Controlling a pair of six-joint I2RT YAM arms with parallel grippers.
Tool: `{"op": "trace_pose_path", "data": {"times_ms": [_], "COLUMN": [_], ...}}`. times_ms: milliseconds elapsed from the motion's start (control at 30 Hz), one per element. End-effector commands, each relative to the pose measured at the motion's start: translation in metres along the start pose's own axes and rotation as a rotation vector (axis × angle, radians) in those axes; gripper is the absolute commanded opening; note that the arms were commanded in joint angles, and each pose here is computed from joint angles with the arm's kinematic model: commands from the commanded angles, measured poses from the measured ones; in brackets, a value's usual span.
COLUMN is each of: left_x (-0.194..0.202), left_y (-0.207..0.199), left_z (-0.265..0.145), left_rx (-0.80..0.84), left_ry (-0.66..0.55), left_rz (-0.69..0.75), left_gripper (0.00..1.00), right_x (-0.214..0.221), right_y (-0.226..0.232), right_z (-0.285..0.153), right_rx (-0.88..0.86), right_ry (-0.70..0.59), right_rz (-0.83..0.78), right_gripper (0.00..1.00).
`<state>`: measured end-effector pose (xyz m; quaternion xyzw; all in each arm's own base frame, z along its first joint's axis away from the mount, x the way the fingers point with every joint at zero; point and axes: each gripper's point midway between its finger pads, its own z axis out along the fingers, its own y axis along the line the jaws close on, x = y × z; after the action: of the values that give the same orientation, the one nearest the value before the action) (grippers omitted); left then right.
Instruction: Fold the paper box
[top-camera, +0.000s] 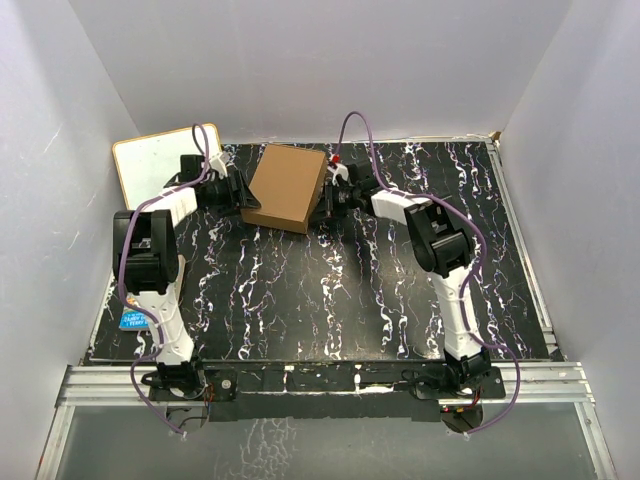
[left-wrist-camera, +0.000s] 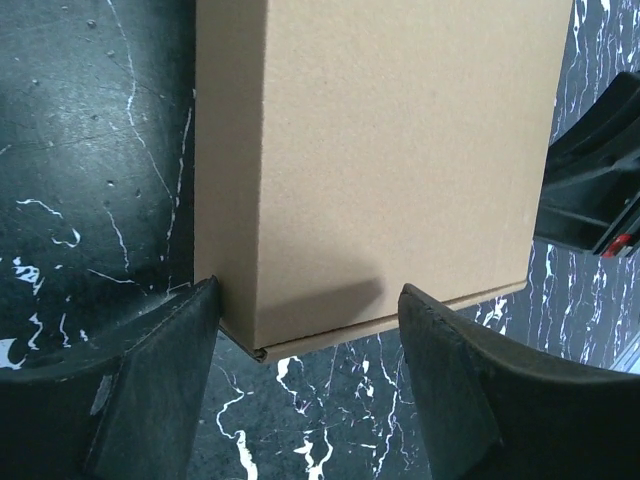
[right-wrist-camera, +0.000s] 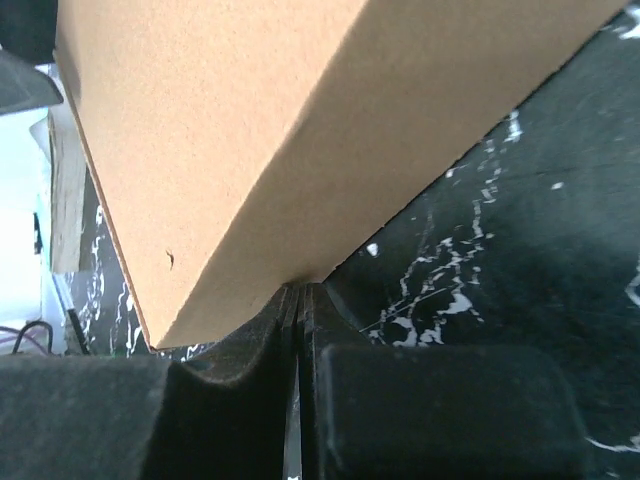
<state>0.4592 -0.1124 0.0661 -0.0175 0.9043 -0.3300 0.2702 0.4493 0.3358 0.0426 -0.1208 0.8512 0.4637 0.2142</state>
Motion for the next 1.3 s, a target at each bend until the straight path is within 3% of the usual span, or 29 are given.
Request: {"op": "trace_pose_path", "data": {"times_ms": [0, 200, 300, 400, 567, 633, 700, 767, 967, 1267], "left_x": [0.03, -0.025, -0.053, -0.076, -0.094, -0.097, -0.098, -0.099, -0.098, -0.091], "left_y": [-0.046, -0.021, -0.025, -0.052, -0.101, -0.117, -0.135, -0.16, -0.209, -0.258], "left_z": [0.002, -0.038, -0.07, -0.103, -0.154, -0.172, -0.186, -0.206, -0.246, -0.316], "left_rx": [0.107, -0.118, -0.188, -0.154, -0.029, 0.03, 0.103, 0.185, 0.298, 0.299], "left_ry": [0.106, -0.074, -0.199, -0.323, -0.51, -0.581, -0.62, -0.649, -0.634, -0.712], "left_rz": [0.002, -0.007, 0.034, 0.094, 0.139, 0.108, 0.101, 0.107, 0.093, 0.218], "left_gripper": [0.68, 0.79, 0.86, 0.89, 0.97, 0.97, 0.97, 0.97, 0.97, 0.97], "right_x": [-0.035, -0.045, -0.051, -0.061, -0.099, -0.112, -0.122, -0.128, -0.133, -0.122], "right_y": [0.035, 0.013, 0.006, 0.013, 0.054, 0.076, 0.094, 0.113, 0.173, 0.245], "right_z": [0.006, -0.036, -0.075, -0.118, -0.211, -0.256, -0.298, -0.34, -0.425, -0.468], "right_rx": [-0.057, 0.07, 0.127, 0.157, 0.251, 0.276, 0.29, 0.291, 0.329, 0.299], "right_ry": [-0.091, -0.077, -0.06, -0.068, -0.206, -0.289, -0.371, -0.457, -0.655, -0.752], "right_rz": [-0.121, -0.281, -0.438, -0.556, -0.768, -0.855, -0.893, -0.879, -0.817, -0.815], "right_gripper": [0.08, 0.09, 0.11, 0.16, 0.48, 0.67, 0.86, 0.98, 1.0, 1.0]}}
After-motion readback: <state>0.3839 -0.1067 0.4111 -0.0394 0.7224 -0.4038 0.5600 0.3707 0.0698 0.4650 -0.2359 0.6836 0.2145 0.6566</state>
